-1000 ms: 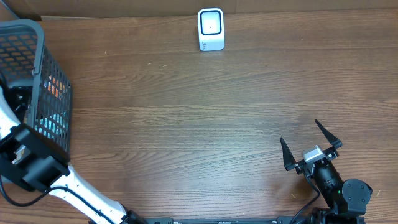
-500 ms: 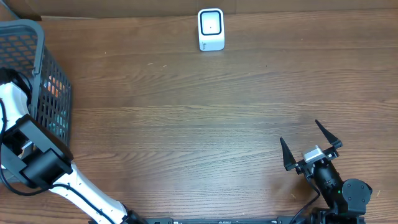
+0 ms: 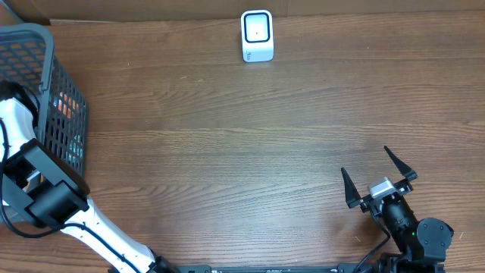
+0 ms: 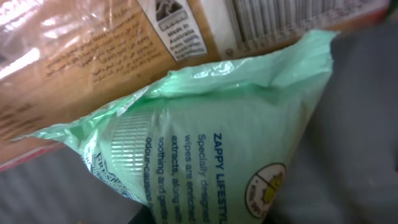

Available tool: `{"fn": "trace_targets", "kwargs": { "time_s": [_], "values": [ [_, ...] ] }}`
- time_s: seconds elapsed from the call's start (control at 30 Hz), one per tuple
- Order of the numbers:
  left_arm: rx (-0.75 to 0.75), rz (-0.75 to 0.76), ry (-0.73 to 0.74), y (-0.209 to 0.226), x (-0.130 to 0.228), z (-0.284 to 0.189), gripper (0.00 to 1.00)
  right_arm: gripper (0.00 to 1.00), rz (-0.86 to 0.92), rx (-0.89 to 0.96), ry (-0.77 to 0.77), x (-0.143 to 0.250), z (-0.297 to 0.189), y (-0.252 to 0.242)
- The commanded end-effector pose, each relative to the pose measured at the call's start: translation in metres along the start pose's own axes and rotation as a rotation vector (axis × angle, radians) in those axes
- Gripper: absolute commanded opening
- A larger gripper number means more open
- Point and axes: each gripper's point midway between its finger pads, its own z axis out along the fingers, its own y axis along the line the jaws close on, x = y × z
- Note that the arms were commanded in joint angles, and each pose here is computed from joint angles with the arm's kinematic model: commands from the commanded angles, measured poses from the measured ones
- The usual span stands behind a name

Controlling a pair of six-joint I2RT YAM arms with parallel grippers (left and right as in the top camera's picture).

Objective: Scan the item barcode
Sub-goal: 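Reach the left gripper into the basket and grasp the mint-green wipes pack, then carry the green wipes pack to the table centre and release it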

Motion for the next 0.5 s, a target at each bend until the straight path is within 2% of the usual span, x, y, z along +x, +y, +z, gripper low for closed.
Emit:
{"fn": "trace_targets", "kwargs": {
  "time_s": [0.0, 0.17, 0.27, 0.37, 0.47],
  "values": [
    [0.082, 0.071, -0.06, -0.018, -0.023, -0.046, 0.04, 1.0, 0.003, -0.008, 0.002, 0.003, 0.001, 0.003],
    [0.206, 0.11, -0.213, -0.023, -0.045, -0.151, 0.04, 1.0, 0.003, -0.008, 0.002, 0.003, 0.001, 0.003],
    [0.33, 0.167, -0.327, -0.023, -0.045, -0.224, 0.04, 1.0, 0.003, -0.008, 0.002, 0.003, 0.001, 0.003],
    [0.493, 0.263, -0.413, -0.023, -0.023, -0.296, 0.04, 1.0, 0.003, -0.008, 0.001, 0.003, 0.001, 0.003],
    [0.645, 0.393, -0.446, -0.026, 0.018, -0.349, 0.04, 1.0, 0.003, -0.008, 0.002, 0.003, 0.001, 0.003]
  ]
}}
